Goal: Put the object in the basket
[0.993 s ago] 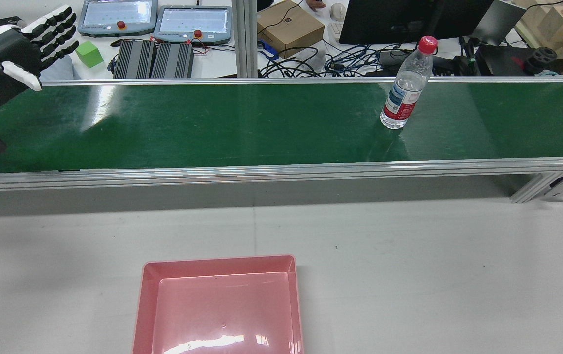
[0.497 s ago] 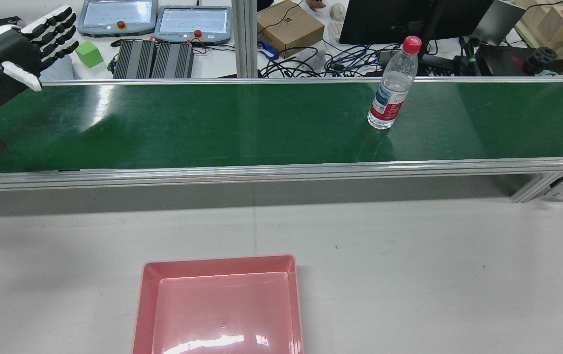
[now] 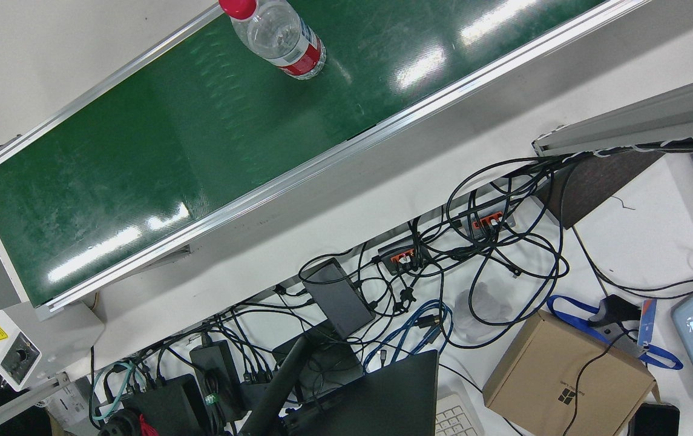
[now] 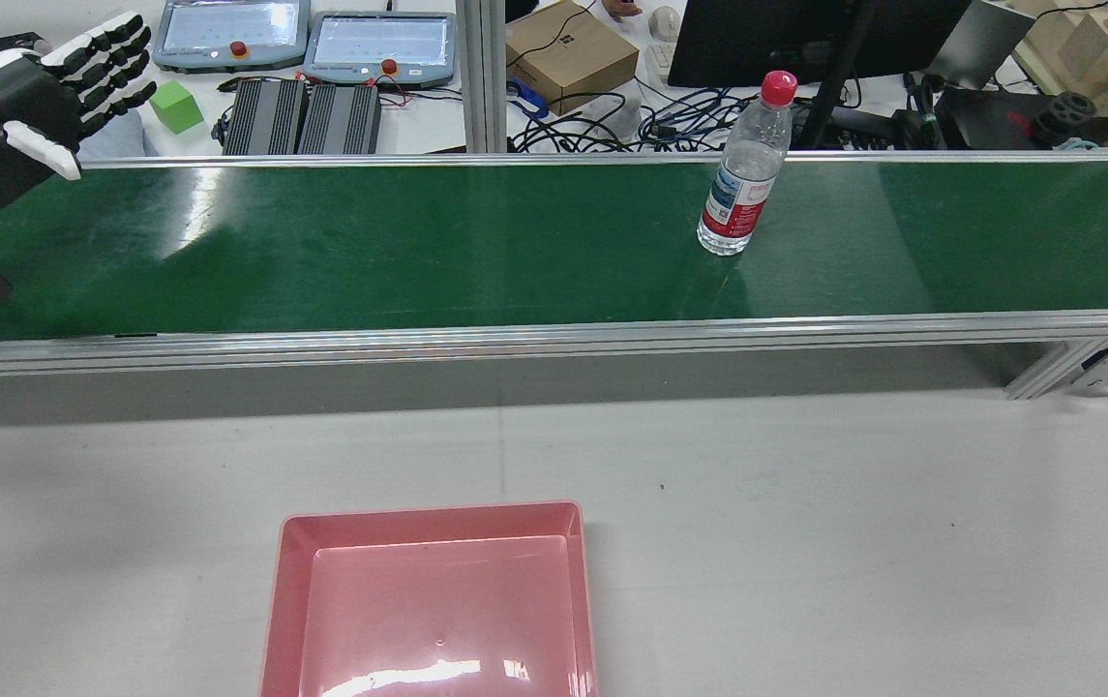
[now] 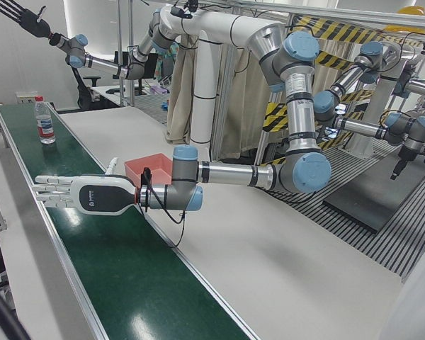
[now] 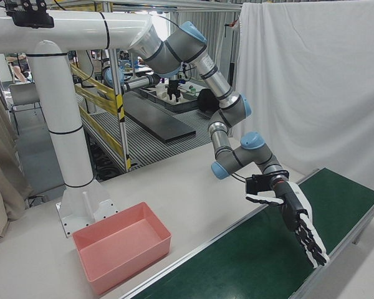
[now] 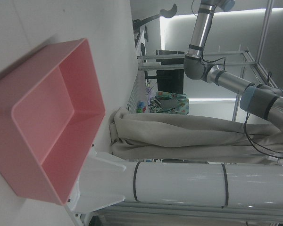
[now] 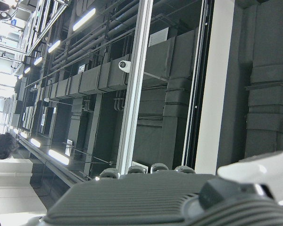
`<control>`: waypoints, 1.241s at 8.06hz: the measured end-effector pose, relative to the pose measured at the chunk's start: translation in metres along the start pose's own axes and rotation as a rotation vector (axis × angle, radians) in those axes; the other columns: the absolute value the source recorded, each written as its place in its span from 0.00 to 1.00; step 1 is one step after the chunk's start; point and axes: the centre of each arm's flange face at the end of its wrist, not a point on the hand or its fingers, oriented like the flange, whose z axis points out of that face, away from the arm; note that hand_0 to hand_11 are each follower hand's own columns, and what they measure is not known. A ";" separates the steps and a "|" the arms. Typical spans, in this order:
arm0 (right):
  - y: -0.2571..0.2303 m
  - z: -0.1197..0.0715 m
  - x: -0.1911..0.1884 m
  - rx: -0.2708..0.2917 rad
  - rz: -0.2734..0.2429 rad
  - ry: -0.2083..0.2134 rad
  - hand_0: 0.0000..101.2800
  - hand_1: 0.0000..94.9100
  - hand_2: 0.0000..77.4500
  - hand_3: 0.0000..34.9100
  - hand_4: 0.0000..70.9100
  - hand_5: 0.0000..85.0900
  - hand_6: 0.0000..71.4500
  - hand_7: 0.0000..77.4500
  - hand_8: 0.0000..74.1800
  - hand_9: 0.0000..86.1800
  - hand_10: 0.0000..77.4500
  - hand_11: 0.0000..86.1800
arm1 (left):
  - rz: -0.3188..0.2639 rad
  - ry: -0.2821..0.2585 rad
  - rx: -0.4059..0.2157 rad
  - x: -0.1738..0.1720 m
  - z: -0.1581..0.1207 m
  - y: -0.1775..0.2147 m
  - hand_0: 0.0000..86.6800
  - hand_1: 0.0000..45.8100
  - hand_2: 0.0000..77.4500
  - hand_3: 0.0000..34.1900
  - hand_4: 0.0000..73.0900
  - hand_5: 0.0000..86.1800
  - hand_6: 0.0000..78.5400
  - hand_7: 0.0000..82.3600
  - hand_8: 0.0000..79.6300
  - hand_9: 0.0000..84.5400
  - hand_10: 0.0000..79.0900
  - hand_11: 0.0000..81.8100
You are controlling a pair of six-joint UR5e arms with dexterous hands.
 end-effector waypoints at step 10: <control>0.000 0.000 0.000 0.000 0.000 0.001 0.00 0.00 0.01 0.00 0.01 0.00 0.00 0.01 0.00 0.00 0.01 0.00 | -0.001 0.000 -0.005 0.000 0.004 0.002 0.64 0.10 0.01 0.00 0.01 0.08 0.00 0.01 0.00 0.01 0.01 0.03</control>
